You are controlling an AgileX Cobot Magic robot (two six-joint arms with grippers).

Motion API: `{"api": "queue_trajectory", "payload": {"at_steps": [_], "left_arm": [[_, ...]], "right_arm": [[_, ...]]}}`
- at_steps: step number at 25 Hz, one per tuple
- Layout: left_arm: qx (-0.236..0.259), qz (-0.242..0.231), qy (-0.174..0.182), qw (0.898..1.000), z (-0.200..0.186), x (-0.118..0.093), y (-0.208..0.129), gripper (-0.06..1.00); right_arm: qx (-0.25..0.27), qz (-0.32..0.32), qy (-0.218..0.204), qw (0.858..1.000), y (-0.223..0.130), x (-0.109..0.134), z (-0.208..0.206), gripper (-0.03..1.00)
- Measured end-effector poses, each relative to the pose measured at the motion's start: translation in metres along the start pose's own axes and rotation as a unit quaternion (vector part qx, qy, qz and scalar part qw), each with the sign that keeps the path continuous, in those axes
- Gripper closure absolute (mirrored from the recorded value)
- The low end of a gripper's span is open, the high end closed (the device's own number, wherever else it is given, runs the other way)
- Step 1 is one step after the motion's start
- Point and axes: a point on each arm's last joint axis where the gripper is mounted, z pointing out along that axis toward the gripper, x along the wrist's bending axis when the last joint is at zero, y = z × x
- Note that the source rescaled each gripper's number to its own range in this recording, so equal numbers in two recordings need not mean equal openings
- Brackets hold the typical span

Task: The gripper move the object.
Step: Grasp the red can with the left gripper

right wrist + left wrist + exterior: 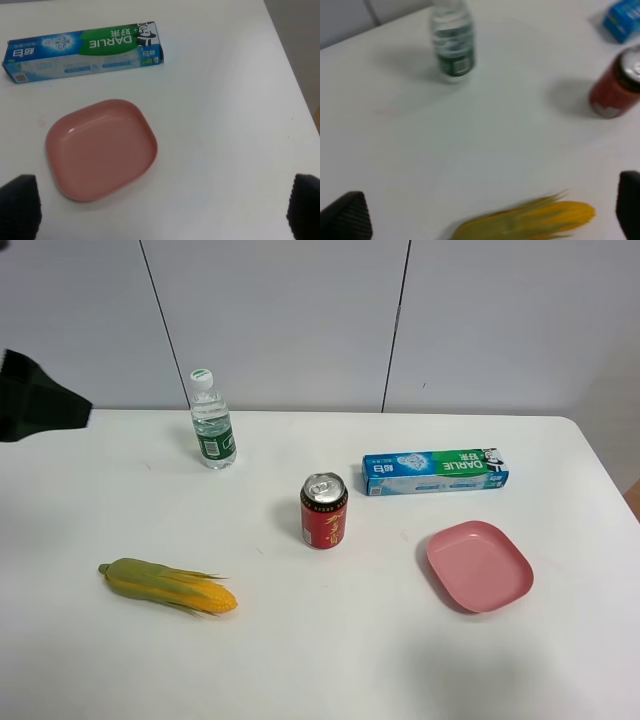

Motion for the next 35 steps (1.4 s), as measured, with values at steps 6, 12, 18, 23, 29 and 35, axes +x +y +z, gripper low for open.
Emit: {"api": "queue_trajectory", "payload": {"at_steps": [6, 12, 18, 23, 29, 35], "left_arm": [[0.029, 0.077, -0.085, 0.993, 0.048, -0.048, 0.027, -0.06], [0.01, 0.131, -0.133, 0.982, 0.083, -0.097, 0.044, -0.06], [-0.018, 0.178, -0.142, 0.974, 0.123, -0.131, 0.044, -0.06], [-0.01, 0.184, -0.14, 0.973, 0.16, -0.142, 0.039, -0.06], [0.029, 0.188, -0.136, 0.972, 0.2, -0.148, 0.023, -0.06], [0.051, 0.188, -0.133, 0.972, 0.233, -0.152, 0.009, -0.06]], "right_arm": [[0.0, 0.0, 0.0, 1.0, 0.0, 0.0, 0.0, -0.03], [0.0, 0.0, 0.0, 1.0, 0.0, 0.0, 0.0, -0.03], [0.0, 0.0, 0.0, 1.0, 0.0, 0.0, 0.0, -0.03], [0.0, 0.0, 0.0, 1.0, 0.0, 0.0, 0.0, -0.03], [0.0, 0.0, 0.0, 1.0, 0.0, 0.0, 0.0, -0.03], [0.0, 0.0, 0.0, 1.0, 0.0, 0.0, 0.0, -0.03]]}}
